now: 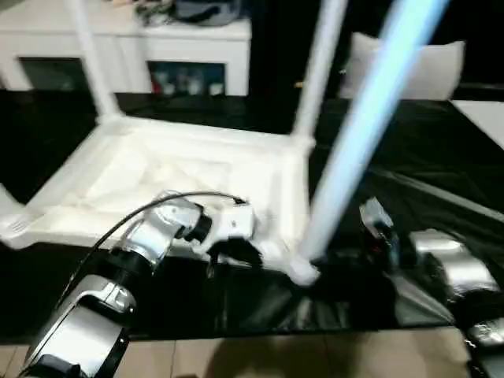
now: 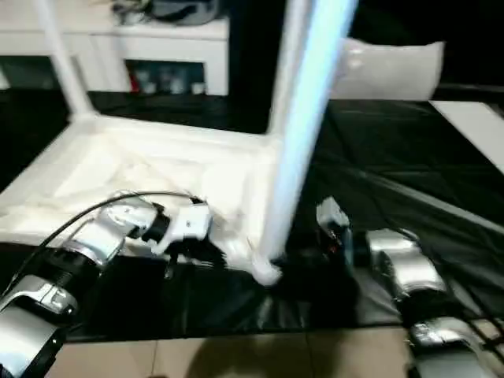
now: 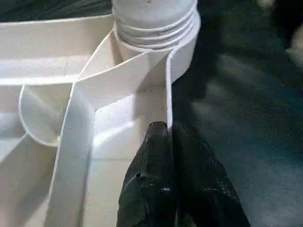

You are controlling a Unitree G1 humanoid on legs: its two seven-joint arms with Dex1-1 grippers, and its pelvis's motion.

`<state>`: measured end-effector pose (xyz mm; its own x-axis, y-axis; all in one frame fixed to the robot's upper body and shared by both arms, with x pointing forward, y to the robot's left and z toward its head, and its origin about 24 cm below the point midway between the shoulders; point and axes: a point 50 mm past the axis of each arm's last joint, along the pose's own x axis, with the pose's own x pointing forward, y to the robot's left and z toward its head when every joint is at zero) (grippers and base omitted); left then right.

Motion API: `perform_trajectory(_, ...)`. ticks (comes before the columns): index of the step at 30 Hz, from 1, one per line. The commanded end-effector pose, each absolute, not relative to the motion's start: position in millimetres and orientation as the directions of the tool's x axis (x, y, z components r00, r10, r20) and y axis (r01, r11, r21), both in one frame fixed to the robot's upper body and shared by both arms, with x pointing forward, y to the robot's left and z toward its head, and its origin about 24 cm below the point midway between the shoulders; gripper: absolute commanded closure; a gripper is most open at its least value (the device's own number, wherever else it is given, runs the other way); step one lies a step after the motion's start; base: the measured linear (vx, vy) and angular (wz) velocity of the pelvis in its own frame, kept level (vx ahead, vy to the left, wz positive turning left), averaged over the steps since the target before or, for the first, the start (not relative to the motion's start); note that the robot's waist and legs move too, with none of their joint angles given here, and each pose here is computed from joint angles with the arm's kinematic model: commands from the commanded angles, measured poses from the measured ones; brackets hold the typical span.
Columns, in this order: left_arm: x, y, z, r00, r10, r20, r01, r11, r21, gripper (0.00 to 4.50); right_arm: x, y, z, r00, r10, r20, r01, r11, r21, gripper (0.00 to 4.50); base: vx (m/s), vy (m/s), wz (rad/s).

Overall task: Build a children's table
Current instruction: Rotate leg to tighten

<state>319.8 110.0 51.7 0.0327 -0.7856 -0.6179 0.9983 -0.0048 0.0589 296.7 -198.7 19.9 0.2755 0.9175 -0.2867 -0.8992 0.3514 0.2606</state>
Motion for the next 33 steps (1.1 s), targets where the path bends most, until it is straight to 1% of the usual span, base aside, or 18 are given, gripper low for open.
perform_trajectory(1, 310, 70, 60, -0.076, -0.847, -0.525, 0.992, -0.12, 0.05, 4.5, 296.9, -213.0, -10, 0.472, 0.74, -0.478, -0.748, 0.624, 0.226, 2.26, 0.0, 0.0, 0.0)
perform_trajectory(2, 312, 64, 61, -0.029, -0.862, -0.505, 0.997, -0.062, 0.048, 4.5, 299.3, -217.9, -16, 0.547, 0.674, -0.497, -0.677, 0.705, 0.21, 2.38, 0.0, 0.0, 0.0)
perform_trajectory(3, 312, 63, 61, -0.023, -0.864, -0.503, 0.997, -0.055, 0.048, 4.5, 299.5, -218.6, -16, 0.556, 0.665, -0.5, -0.668, 0.715, 0.208, 2.44, 0.0, 0.0, 0.0)
perform_trajectory(4, 315, 55, 62, 0.042, -0.878, -0.476, 0.999, 0.022, 0.047, 4.5, 300.2, -225.9, -22, 0.627, 0.582, -0.518, -0.572, 0.795, 0.202, 2.5, 0.0, 0.0, 0.0)
perform_trajectory(7, 317, 48, 63, 0.098, -0.883, -0.459, 0.995, 0.087, 0.045, 4.5, 300.4, -230.9, -24, 0.666, 0.528, -0.527, -0.509, 0.838, 0.196, 2.68, 0.0, 0.022, 0.02)
perform_trajectory(8, 320, 39, 63, 0.165, -0.883, -0.44, 0.986, 0.161, 0.047, 4.5, 300.5, -235.4, -26, 0.701, 0.475, -0.533, -0.449, 0.874, 0.188, 2.89, 0.0, 0.0, 0.0)
perform_trajectory(10, 321, 35, 63, 0.201, -0.878, -0.435, 0.979, 0.197, 0.053, 4.5, 295.5, -239.6, -29, 0.716, 0.466, -0.52, -0.442, 0.879, 0.179, 2.96, 0.0, 0.0, 0.0)
perform_trajectory(14, 326, 34, 65, 0.265, -0.862, -0.432, 0.964, 0.239, 0.115, 4.5, 263.0, -247.7, -38, 0.754, 0.534, -0.382, -0.509, 0.843, 0.175, 2.96, 0.0, 0.0, 0.0)
perform_trajectory(17, 332, 48, 67, 0.309, -0.837, -0.451, 0.951, 0.269, 0.152, 4.5, 270.4, -248.6, 0, 0.848, 0.46, -0.264, -0.454, 0.887, 0.086, 2.65, 0.0, 0.0, 0.0)
perform_trajectory(19, 333, 54, 67, 0.322, -0.827, -0.461, 0.947, 0.277, 0.164, 4.5, 274.8, -247.3, 18, 0.878, 0.427, -0.215, -0.426, 0.903, 0.057, 2.65, 0.0, 0.0, 0.0)
perform_trajectory(20, 336, 63, 67, 0.352, -0.811, -0.468, 0.936, 0.304, 0.178, 4.5, 282.4, -246.0, 43, 0.913, 0.381, -0.148, -0.382, 0.924, 0.021, 2.45, 0.0, 0.0, 0.0)
perform_trajectory(24, 338, 79, 68, 0.371, -0.805, -0.464, 0.929, 0.315, 0.197, 4.5, 291.5, -246.6, 95, 0.943, 0.325, 0.065, -0.325, 0.945, -0.011, 2.13, 0.0, 0.0, 0.0)
perform_trajectory(25, 338, 79, 68, 0.371, -0.805, -0.464, 0.929, 0.315, 0.197, 4.5, 291.5, -246.6, 95, 0.943, 0.325, 0.065, -0.325, 0.945, -0.011, 2.02, 0.0, 0.0, 0.0)
perform_trajectory(26, 338, 82, 68, 0.364, -0.808, -0.463, 0.931, 0.305, 0.201, 4.5, 291.7, -245.4, 108, 0.94, 0.323, 0.106, -0.323, 0.946, -0.022, 1.91, 0.0, 0.0, 0.0)
perform_trajectory(28, 336, 84, 68, 0.353, -0.815, -0.46, 0.935, 0.285, 0.212, 4.5, 289.4, -242.9, 117, 0.937, 0.324, 0.127, -0.324, 0.946, -0.023, 1.8, 0.0, 0.0, 0.0)
perform_trajectory(29, 334, 86, 67, 0.34, -0.818, -0.463, 0.94, 0.275, 0.204, 4.5, 286.8, -239.6, 124, 0.937, 0.329, 0.114, -0.328, 0.944, -0.03, 1.6, 0.0, 0.0, 0.0)
perform_trajectory(31, 332, 86, 66, 0.315, -0.829, -0.461, 0.947, 0.247, 0.205, 4.5, 284.0, -235.4, 126, 0.932, 0.355, 0.078, -0.353, 0.935, -0.032, 1.52, 0.0, 0.0, 0.0)
perform_trajectory(33, 324, 85, 64, 0.251, -0.849, -0.464, 0.962, 0.165, 0.217, 4.5, 279.2, -228.7, 120, 0.898, 0.44, 0.001, -0.439, 0.897, -0.057, 1.36, 0.0, 0.0, 0.0)
